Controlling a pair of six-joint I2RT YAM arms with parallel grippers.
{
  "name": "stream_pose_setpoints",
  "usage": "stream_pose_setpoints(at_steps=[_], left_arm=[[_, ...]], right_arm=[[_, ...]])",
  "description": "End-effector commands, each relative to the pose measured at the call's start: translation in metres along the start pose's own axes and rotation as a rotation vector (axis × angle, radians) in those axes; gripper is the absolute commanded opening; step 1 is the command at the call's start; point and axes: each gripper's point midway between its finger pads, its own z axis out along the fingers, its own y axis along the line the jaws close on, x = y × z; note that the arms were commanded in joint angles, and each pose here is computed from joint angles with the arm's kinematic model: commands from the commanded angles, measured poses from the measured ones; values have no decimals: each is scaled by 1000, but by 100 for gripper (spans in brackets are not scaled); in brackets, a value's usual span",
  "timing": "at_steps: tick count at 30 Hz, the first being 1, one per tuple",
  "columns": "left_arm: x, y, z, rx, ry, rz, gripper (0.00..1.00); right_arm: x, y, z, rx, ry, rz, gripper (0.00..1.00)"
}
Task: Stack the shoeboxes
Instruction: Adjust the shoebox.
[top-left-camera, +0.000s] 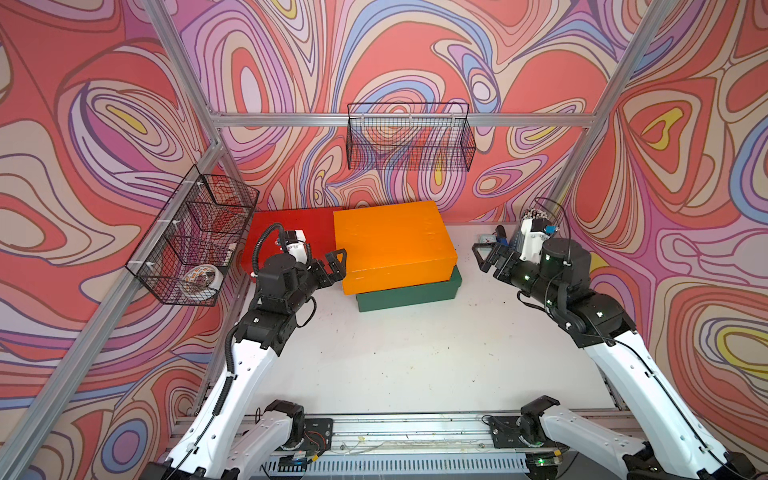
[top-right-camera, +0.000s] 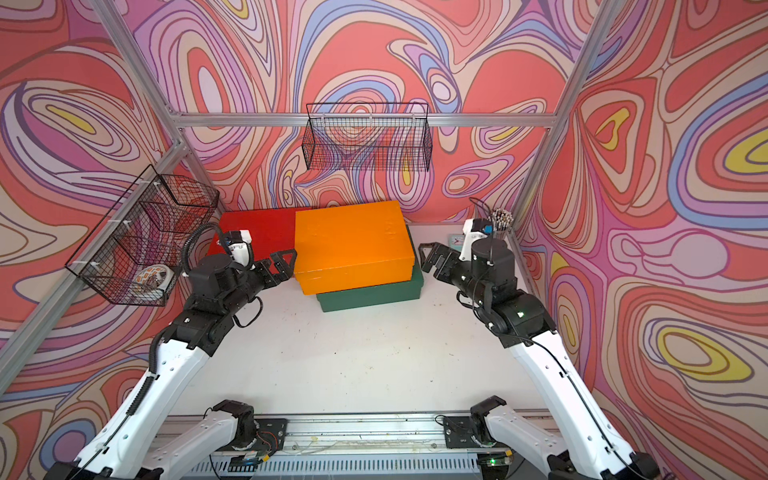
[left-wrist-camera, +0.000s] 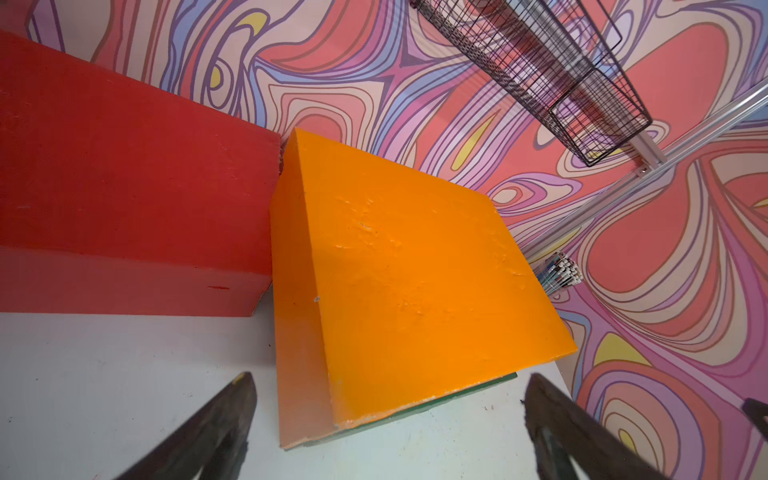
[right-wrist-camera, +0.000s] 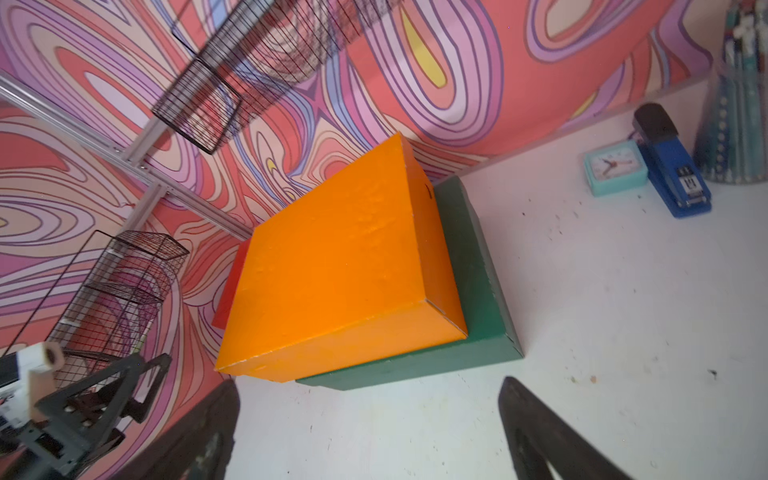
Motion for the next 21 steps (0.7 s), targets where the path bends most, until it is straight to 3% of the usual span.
stream_pose_setpoints(at_steps=[1,2,3,7,12,21], left_arm=[[-17,3,8,-53,-35,7,100],[-19,7,12,-81,-29,12,100],[-19,11,16,-105,-21,13,100],[-17,18,37,-126,6,14,100],[-11,27,65,-124,40,-15,100],[12,12,126,30,196,-80,100]], right_arm=[[24,-15,18,62,113,-26,88],[29,-22,18,72,98,-34,89],[33,-34,16,102,61,-29,97],[39,-41,5,49,-43,-22,98],[36,-42,3,68,-37,-34,98],[41,-47,13,92,-13,-32,98]])
